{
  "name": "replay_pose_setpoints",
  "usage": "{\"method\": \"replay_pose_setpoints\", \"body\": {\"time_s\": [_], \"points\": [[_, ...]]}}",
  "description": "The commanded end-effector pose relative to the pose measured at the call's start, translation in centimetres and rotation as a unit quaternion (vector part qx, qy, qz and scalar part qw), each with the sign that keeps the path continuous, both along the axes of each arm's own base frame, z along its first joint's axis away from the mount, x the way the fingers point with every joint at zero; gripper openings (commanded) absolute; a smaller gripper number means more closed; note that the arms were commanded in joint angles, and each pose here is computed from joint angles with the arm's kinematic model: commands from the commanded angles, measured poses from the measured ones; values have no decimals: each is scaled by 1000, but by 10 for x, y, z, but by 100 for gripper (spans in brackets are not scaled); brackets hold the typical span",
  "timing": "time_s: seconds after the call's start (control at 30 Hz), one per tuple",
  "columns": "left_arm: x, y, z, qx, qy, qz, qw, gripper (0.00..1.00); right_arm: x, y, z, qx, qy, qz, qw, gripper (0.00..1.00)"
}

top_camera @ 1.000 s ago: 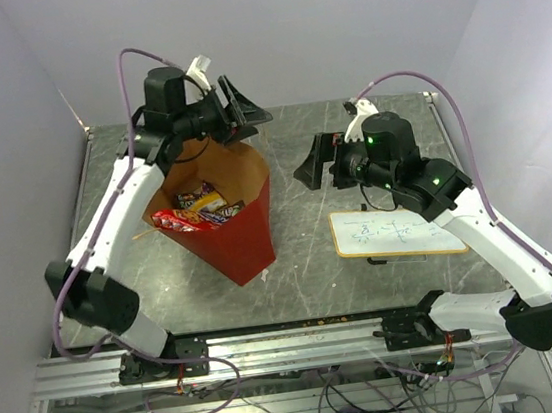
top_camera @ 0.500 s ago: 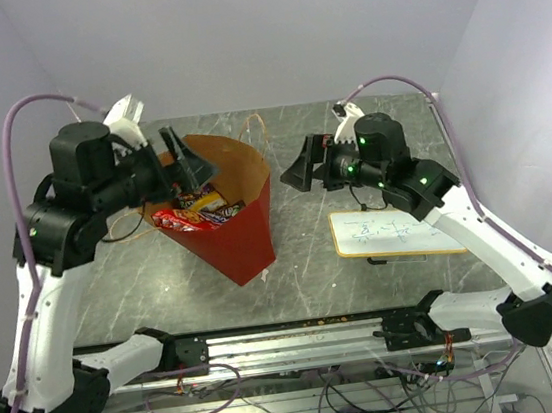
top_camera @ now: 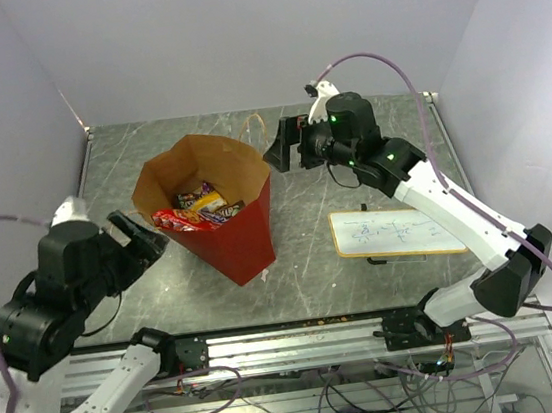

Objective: Take the snacks out of the paper bag
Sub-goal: Adjust the paper bag at the center of the board.

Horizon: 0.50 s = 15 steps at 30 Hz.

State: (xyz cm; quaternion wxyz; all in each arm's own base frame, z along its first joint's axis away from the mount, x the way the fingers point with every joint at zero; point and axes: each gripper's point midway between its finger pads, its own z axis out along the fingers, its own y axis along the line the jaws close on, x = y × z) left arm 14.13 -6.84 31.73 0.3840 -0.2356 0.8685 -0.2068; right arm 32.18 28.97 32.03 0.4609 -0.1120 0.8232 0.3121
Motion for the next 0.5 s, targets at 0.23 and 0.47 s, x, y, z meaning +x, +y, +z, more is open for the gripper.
{"method": "replay_pose_setpoints", "body": {"time_s": [0.23, 0.47], "points": [[41, 20, -14, 4, 43, 168, 985, 94, 52, 24, 14, -17, -79, -5, 997, 100], [61, 18, -26, 18, 65, 194, 979, 100, 70, 30, 8, -24, -83, -18, 996, 100]]}}
